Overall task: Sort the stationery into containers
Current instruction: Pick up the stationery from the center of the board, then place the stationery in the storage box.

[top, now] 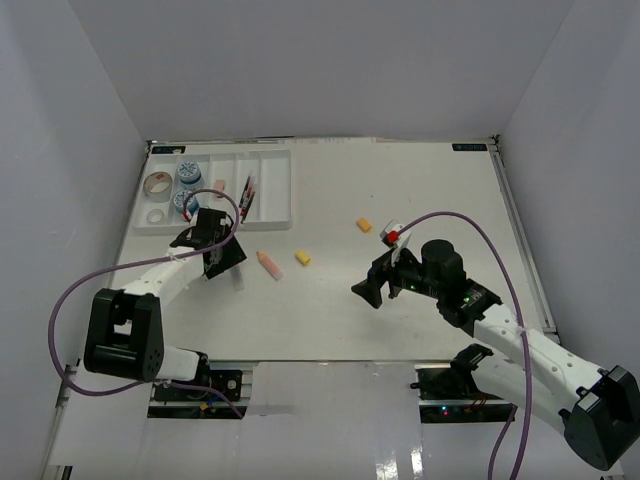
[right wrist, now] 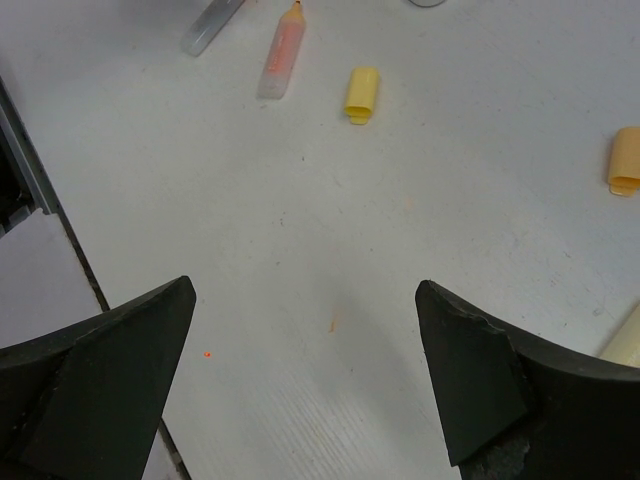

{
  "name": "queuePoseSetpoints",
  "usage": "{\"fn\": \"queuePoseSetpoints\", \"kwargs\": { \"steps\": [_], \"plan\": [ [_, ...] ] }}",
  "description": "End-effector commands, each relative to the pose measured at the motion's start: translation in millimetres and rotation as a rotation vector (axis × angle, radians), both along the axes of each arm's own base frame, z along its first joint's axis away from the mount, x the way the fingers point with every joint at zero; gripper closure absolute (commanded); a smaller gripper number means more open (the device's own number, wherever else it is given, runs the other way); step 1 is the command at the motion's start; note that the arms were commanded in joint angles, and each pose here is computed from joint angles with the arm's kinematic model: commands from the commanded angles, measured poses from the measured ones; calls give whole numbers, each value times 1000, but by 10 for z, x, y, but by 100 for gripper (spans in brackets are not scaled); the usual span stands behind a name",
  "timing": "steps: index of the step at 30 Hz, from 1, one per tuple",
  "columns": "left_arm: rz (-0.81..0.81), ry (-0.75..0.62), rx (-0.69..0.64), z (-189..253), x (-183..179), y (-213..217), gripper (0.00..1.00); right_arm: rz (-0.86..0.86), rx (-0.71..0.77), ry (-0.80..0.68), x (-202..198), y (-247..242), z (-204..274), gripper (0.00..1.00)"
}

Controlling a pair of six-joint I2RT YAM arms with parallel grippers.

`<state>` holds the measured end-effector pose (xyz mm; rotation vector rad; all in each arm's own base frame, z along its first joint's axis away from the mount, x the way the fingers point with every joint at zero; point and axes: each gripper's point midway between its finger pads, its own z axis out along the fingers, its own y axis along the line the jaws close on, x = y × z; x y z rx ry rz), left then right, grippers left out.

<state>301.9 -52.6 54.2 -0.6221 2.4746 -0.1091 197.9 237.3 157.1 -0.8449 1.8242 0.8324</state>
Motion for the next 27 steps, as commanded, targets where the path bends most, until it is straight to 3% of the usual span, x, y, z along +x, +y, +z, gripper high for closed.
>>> {"fn": "queuePoseSetpoints", "kwargs": {
  "steps": [1,8,12,13,15,18,23,27],
  "plan": [
    [38,-1,-9,-99,87,-13,32,-19,15,-20,17,-23,52,2],
    [35,81,14,-347,12,-43,47,-23,6,-13,20,-31,5,2],
    [21,94,27,-338,-47,-73,64,-25,5,-17,28,-35,8,2],
    [9,84,18,-286,-27,-107,72,-25,4,-20,30,-38,8,2],
    [-35,56,20,-139,-17,-199,76,-27,1,-16,27,-39,-11,2],
    [-111,-18,13,193,142,-376,77,-26,0,-13,26,-40,-31,2],
    [-168,-162,3,833,749,-632,76,-21,0,-5,26,-23,-44,2],
    [-202,-185,0,918,1254,-830,72,-35,-3,3,39,-35,-69,2]
  ]
}}
